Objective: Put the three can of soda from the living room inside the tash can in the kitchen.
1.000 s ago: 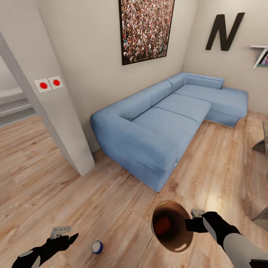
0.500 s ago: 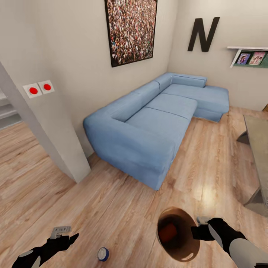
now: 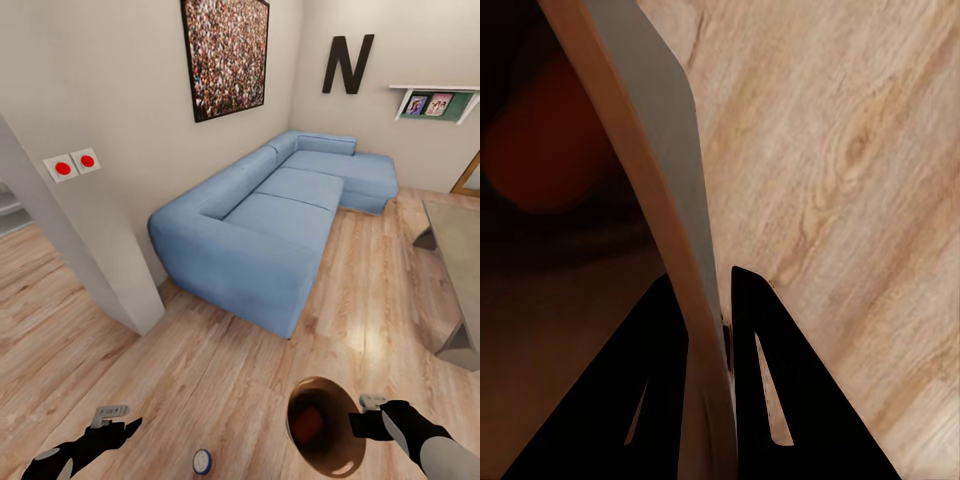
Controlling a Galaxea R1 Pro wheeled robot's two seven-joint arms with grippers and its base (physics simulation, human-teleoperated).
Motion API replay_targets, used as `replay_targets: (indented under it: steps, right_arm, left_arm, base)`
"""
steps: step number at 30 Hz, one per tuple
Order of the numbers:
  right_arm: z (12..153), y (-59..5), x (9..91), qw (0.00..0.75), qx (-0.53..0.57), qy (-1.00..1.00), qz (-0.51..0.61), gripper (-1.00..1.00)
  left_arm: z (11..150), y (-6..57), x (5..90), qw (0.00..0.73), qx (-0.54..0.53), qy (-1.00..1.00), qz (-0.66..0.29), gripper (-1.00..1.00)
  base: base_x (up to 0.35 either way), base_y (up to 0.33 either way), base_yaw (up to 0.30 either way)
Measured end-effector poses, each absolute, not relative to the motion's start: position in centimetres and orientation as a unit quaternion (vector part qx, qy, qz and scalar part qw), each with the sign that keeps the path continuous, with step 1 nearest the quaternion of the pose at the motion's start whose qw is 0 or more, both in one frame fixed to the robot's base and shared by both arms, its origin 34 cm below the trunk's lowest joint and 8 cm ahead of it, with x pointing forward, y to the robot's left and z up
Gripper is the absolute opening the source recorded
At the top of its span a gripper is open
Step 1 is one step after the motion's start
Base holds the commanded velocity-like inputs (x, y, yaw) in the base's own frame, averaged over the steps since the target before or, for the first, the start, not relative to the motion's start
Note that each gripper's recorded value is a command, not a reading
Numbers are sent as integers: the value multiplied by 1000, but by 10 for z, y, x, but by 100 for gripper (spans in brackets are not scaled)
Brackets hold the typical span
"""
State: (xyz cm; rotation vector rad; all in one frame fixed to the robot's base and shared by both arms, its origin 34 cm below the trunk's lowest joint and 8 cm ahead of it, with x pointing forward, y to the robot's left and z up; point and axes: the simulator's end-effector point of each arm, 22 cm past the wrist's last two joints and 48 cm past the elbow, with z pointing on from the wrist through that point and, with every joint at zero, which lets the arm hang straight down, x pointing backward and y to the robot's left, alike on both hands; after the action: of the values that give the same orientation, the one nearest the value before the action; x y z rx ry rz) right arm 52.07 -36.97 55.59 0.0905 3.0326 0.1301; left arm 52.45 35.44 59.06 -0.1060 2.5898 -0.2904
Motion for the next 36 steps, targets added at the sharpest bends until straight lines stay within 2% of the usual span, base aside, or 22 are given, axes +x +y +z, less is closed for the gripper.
replay_targets:
  steps: [11, 17, 28, 36]
  right_arm:
    - [556, -370, 521, 54, 32, 997, 43, -100]
    - [556, -371, 521, 54, 33, 997, 43, -100]
    - [562, -386, 524, 59, 51, 996, 37, -100]
    - [570, -407, 526, 66, 62, 996, 27, -100]
  left_arm:
    - [593, 349, 528, 271, -27, 956, -110, 100]
    - [591, 348, 526, 267, -26, 957, -110, 100]
    - [593, 348, 526, 266, -27, 957, -110, 100]
    - [597, 348, 531, 275, -25, 955, -109, 100]
  base:
    - [-4, 102, -1]
    - [-135, 145, -43]
    - [-14, 264, -185]
    - [79, 87, -210]
